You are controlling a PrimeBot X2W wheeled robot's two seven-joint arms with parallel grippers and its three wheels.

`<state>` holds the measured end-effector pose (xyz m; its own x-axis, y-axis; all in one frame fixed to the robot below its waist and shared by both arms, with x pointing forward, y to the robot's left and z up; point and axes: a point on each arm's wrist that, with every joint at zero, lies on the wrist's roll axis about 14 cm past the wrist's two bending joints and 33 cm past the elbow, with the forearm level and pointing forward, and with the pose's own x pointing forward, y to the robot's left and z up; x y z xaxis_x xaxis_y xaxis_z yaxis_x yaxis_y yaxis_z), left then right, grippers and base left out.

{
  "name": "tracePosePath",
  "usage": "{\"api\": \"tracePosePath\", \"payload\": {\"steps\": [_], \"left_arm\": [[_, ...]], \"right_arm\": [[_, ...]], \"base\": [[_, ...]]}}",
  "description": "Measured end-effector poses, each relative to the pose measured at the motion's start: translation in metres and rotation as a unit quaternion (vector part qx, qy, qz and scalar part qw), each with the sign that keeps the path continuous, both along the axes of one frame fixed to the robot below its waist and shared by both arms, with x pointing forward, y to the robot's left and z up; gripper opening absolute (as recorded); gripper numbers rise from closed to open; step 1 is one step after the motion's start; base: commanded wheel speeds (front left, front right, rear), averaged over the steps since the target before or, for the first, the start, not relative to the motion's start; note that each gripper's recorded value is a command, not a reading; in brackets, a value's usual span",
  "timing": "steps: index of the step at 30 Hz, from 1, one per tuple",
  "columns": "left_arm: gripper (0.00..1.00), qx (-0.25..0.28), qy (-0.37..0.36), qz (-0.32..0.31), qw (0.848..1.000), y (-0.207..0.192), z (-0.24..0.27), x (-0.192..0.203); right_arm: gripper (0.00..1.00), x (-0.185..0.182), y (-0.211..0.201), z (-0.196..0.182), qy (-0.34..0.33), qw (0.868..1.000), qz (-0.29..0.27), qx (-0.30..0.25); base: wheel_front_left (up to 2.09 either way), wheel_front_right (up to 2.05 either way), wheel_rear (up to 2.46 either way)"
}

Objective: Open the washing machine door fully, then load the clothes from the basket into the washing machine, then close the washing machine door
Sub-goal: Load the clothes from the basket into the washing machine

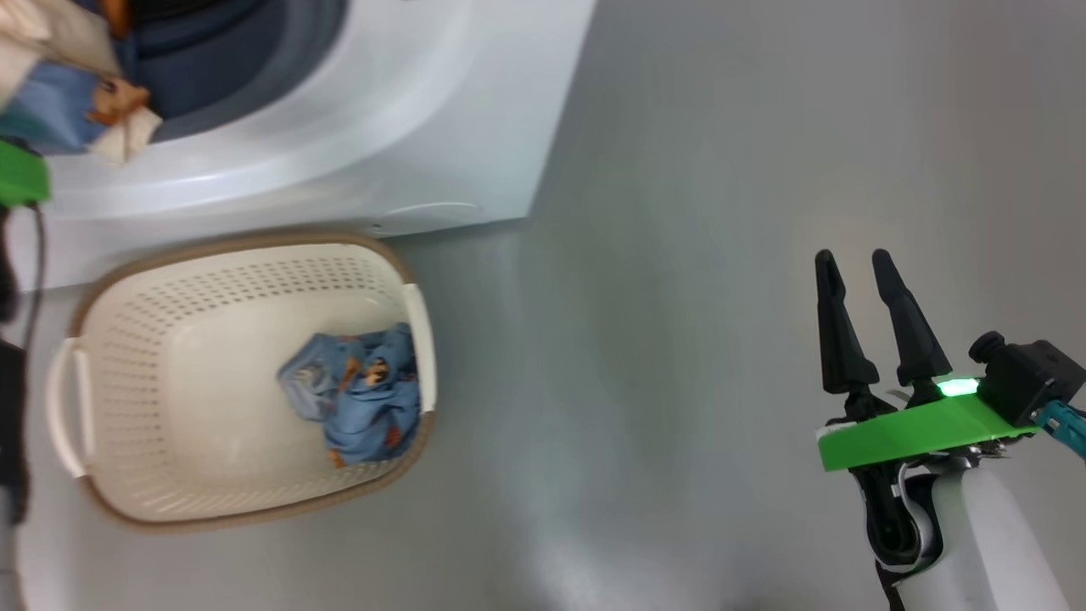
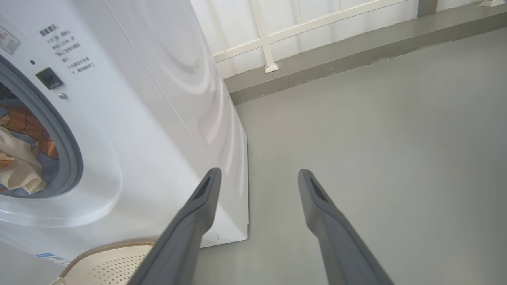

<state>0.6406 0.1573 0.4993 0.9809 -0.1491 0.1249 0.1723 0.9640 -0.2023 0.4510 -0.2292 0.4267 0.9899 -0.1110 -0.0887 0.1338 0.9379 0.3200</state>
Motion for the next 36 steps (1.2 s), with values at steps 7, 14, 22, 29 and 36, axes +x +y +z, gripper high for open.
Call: {"api": "tracePosePath", "payload": {"steps": [7, 14, 22, 29, 36], "left_arm": [[0.0, -0.003, 0.003, -0.009, 1.0, -0.016, -0.008, 0.041], [0.4, 0.0, -0.019, -0.006, 1.0, -0.025, -0.008, 0.067], [1.0, -0.012, 0.006, -0.005, 1.0, -0.033, -0.032, 0.07], [1.0, -0.012, 0.014, -0.004, 1.0, -0.031, -0.033, 0.061], [1.0, -0.012, 0.04, -0.005, 0.999, -0.031, -0.048, 0.031]], "right_arm": [[1.0, -0.015, -0.021, -0.007, 0.015, 0.999, -0.035, 0.016], [1.0, -0.029, -0.038, -0.013, 0.034, 0.998, -0.058, 0.003], [1.0, -0.036, -0.047, -0.015, 0.041, 0.997, -0.071, -0.003], [1.0, -0.033, -0.042, -0.011, 0.033, 0.997, -0.065, 0.002], [1.0, -0.029, -0.036, 0.0, 0.017, 0.998, -0.056, 0.001]], "base": [[0.0, 0.0, 0.0], [0.0, 0.0, 0.0], [0.0, 0.0, 0.0], [0.0, 0.0, 0.0], [0.0, 0.0, 0.0]]}}
